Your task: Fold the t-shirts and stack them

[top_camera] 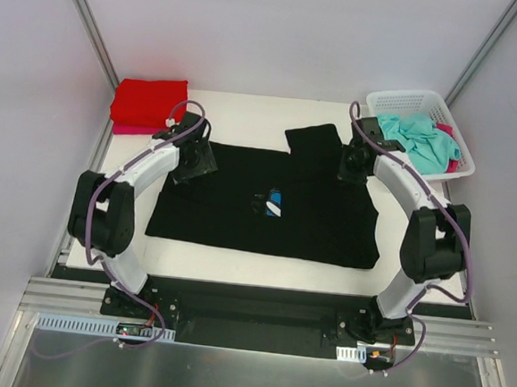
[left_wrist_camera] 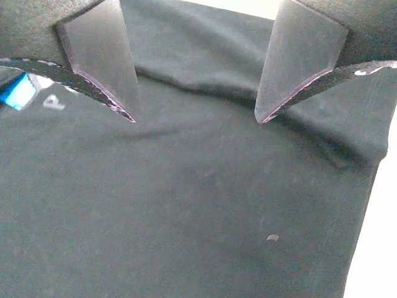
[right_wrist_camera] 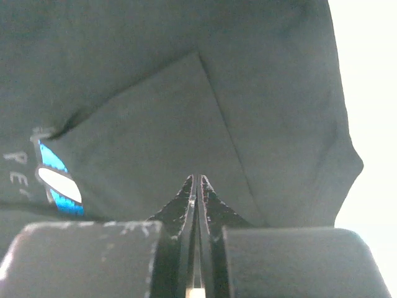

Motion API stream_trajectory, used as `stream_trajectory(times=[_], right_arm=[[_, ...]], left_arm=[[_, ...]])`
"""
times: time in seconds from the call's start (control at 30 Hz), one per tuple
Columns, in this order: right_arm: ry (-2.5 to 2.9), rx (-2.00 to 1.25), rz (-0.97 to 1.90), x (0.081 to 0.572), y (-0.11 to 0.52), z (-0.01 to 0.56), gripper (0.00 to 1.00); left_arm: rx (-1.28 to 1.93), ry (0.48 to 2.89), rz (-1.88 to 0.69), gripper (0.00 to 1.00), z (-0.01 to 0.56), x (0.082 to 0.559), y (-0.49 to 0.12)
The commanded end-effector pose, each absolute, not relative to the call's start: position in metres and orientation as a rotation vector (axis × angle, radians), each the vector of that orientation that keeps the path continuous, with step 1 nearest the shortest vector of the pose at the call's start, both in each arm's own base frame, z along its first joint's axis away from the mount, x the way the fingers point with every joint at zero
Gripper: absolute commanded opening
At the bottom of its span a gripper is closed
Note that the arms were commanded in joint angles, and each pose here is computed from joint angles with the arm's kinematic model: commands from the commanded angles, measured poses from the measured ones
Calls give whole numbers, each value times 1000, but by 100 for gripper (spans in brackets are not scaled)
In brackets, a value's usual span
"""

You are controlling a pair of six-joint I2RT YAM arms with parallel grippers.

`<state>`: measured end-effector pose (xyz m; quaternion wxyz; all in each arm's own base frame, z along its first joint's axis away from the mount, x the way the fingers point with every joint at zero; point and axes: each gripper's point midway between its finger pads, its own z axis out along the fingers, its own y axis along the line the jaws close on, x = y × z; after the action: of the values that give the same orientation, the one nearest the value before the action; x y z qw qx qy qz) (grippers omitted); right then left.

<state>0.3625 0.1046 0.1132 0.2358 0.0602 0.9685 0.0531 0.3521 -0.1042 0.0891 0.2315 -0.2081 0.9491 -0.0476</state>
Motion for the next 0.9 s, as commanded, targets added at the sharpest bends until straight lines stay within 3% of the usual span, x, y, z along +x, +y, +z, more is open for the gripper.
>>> stream_trajectory(times=[0.0, 0.5, 0.87], right_arm=[[2630, 101, 224, 401, 109, 112, 1], [2706, 249, 389, 431, 85, 74, 1], [2724, 231, 488, 414, 95, 67, 1]], left_arm=[[-483, 2542, -167, 74, 99, 395, -118], [-474, 2583, -196, 74, 77, 427, -126], [-517, 2592, -212, 74, 58, 405, -120]])
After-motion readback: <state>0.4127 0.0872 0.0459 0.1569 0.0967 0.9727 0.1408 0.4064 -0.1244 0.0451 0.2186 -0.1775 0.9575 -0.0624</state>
